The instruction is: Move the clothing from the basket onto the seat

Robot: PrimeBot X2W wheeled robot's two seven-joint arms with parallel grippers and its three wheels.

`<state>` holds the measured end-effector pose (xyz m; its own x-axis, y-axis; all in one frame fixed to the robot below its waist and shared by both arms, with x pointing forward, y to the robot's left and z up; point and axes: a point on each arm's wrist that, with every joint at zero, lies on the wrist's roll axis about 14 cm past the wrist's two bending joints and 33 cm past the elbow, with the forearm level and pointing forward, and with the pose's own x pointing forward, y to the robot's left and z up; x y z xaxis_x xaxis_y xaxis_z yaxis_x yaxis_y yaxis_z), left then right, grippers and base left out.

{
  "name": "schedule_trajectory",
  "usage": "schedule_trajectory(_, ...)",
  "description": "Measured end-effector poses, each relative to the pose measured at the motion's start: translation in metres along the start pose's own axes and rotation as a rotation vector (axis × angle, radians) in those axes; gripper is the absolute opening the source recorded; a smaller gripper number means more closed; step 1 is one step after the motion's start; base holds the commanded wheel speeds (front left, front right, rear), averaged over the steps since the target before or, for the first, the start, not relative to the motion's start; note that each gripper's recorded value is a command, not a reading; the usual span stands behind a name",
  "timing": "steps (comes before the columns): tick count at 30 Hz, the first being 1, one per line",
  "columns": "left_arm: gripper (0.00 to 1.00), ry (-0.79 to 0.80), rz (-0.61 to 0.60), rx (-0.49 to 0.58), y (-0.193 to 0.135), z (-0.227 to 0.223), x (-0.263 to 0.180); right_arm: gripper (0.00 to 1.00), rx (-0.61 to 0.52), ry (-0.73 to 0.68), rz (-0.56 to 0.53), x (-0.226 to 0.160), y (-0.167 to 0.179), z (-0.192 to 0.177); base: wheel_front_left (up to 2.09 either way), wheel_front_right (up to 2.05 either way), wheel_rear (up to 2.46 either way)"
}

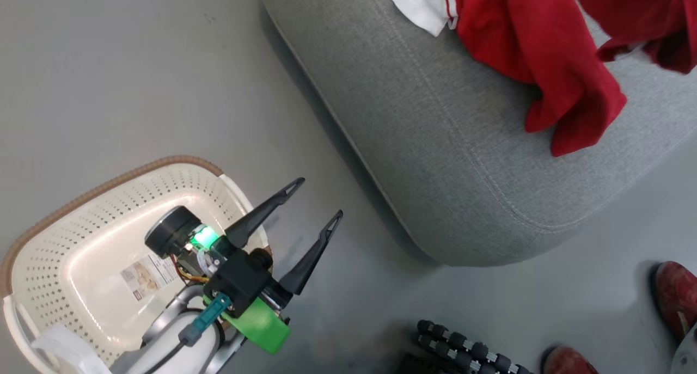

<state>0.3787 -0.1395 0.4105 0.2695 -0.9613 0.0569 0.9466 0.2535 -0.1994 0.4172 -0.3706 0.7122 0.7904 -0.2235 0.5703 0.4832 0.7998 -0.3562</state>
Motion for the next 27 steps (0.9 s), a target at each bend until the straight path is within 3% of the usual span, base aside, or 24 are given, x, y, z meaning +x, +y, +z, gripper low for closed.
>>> schedule_trajectory(4, 1.00, -0.009, 0.061, -0.059, 0.023, -0.013, -0.005, 0.00, -0.018, 0.075, 0.019, 0.014, 0.017, -0.043, 0.00, 0.00, 0.00)
schedule_trajectory(6, 1.00, -0.015, 0.085, -0.086, 0.031, -0.018, -0.008, 0.07, -0.021, 0.162, 0.049, 0.008, 0.032, -0.077, 0.00, 0.00, 0.00)
schedule_trajectory(10, 1.00, -0.027, 0.146, -0.126, 0.045, -0.024, -0.016, 0.35, 0.037, 0.351, 0.081, -0.022, 0.065, -0.145, 0.00, 0.00, 0.00)
schedule_trajectory(11, 1.00, -0.026, 0.163, -0.131, 0.049, -0.025, -0.019, 0.44, 0.057, 0.396, 0.069, -0.031, 0.069, -0.159, 0.00, 0.00, 0.00)
schedule_trajectory(12, 1.00, -0.026, 0.176, -0.134, 0.051, -0.026, -0.021, 0.90, 0.071, 0.429, 0.056, -0.039, 0.071, -0.169, 0.00, 0.00, 0.00)
schedule_trajectory(13, 1.00, -0.021, 0.189, -0.137, 0.053, -0.028, -0.024, 1.00, 0.079, 0.465, 0.050, -0.048, 0.075, -0.179, 0.00, 0.00, 0.00)
schedule_trajectory(20, 1.00, -0.021, 0.233, -0.137, 0.058, -0.022, -0.034, 1.00, 0.111, 0.606, 0.016, -0.104, 0.083, -0.201, 0.00, 0.00, 0.00)
schedule_trajectory(27, 1.00, -0.102, 0.299, -0.142, 0.057, 0.016, -0.029, 1.00, 0.167, 0.702, 0.088, -0.161, 0.097, -0.187, 0.00, 0.00, 0.00)
